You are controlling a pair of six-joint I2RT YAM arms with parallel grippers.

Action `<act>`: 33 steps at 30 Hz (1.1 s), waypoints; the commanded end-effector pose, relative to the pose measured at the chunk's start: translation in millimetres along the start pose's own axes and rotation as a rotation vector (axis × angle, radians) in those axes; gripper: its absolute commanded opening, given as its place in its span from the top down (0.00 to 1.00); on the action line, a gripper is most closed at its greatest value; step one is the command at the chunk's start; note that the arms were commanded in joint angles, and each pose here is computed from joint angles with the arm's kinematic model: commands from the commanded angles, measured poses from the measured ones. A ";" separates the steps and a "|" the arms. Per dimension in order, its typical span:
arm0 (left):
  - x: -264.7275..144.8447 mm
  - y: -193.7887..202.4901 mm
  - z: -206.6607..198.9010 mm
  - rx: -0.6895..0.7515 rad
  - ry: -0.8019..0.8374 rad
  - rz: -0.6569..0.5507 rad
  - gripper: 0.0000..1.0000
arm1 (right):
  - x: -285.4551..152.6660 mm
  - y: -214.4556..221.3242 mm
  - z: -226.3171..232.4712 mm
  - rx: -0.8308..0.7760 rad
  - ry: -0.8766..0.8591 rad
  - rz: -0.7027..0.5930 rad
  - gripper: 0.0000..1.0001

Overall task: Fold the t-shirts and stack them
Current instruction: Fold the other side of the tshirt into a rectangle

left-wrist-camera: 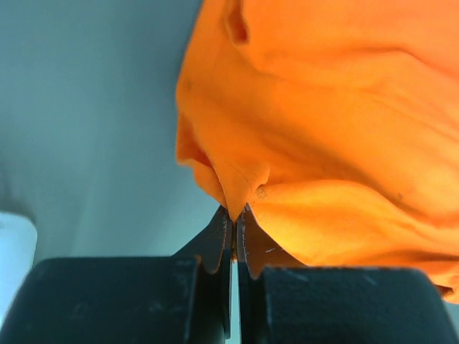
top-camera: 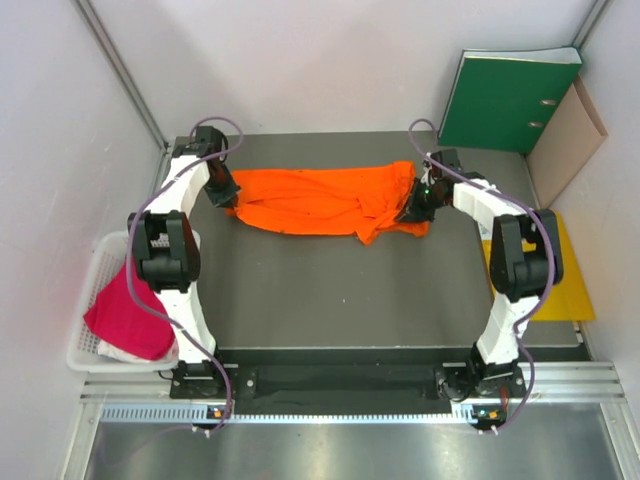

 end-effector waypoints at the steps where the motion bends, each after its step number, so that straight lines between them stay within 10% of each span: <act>1: 14.7 -9.3 8.4 -0.063 -0.020 0.039 1.00 | 7.7 -40.3 12.5 -0.009 -0.056 -0.058 0.94; 6: 31.8 -4.4 4.5 -0.069 -0.007 0.096 1.00 | 5.1 -60.7 20.5 -0.020 -0.074 -0.111 0.32; 9: 35.9 -0.1 4.8 -0.073 -0.006 0.112 1.00 | -21.9 -60.8 33.1 -0.055 -0.102 -0.167 0.13; 20: 37.5 3.9 3.7 -0.061 0.014 0.116 1.00 | -30.2 -3.3 26.5 -0.035 -0.198 -0.076 0.34; 33: 40.7 10.8 7.2 -0.046 0.008 0.129 1.00 | 17.7 48.0 36.9 0.038 -0.256 0.091 0.32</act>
Point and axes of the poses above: each gripper's point midway between its finger pads, its own x axis out along the fingers, its own z axis along the line the jaws close on, y = z × x, the point moved 1 cm from there along -x, back along the fingers, and after that the axes turned 5 degrees about x, right-handed, at the moved point
